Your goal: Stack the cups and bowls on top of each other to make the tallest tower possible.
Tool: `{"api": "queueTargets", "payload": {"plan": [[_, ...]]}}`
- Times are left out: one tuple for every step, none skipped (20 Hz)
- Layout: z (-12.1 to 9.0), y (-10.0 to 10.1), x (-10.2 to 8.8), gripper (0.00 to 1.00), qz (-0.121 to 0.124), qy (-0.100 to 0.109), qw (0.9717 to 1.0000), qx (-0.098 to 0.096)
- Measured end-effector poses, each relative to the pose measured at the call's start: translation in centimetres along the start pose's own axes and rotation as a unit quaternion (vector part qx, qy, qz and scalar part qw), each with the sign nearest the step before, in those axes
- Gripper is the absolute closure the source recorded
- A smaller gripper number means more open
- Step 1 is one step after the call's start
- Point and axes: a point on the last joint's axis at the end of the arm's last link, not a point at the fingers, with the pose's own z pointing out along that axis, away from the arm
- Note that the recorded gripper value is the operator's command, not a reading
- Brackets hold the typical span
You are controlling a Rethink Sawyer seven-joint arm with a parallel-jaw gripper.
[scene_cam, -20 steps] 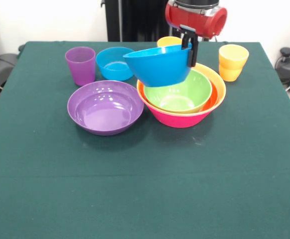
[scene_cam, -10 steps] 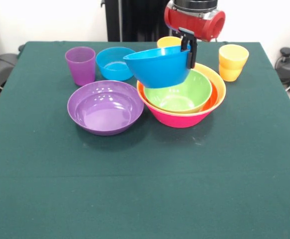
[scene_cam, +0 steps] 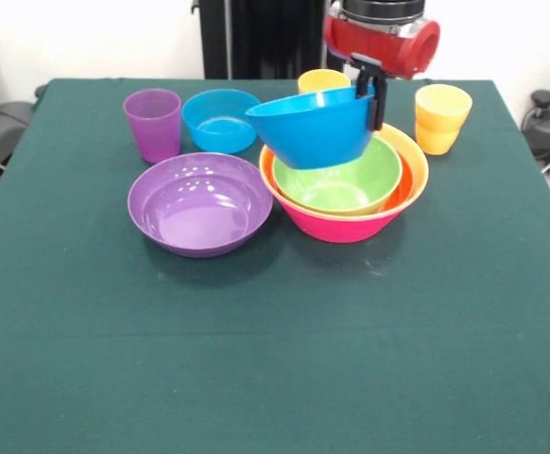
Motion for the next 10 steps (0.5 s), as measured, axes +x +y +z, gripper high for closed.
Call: {"api": "queueTargets", "payload": {"plan": [[0.0,0.2,0.2,1.0,-0.001,0.001,1.0,-0.001],[0.0,0.4,0.4,1.0,-0.001,0.001,1.0,-0.001],[0.0,0.7,0.7,1.0,-0.003,0.002,1.0,-0.002],[-0.1,1.2,1.3,1.0,-0.007,0.003,1.0,-0.003],[-0.1,1.7,1.8,1.0,-0.01,0.004,0.9999,-0.004],[-0.1,2.0,2.2,1.0,-0.014,0.004,0.9999,-0.005],[-0.1,2.4,2.7,1.0,-0.017,0.005,0.9998,-0.006],[-0.1,2.7,3.1,1.0,-0.02,0.006,0.9998,-0.007],[-0.2,2.9,3.4,1.0,-0.022,0.006,0.9997,-0.007],[-0.2,3.1,3.6,1.0,-0.023,0.006,0.9997,-0.008]]}}
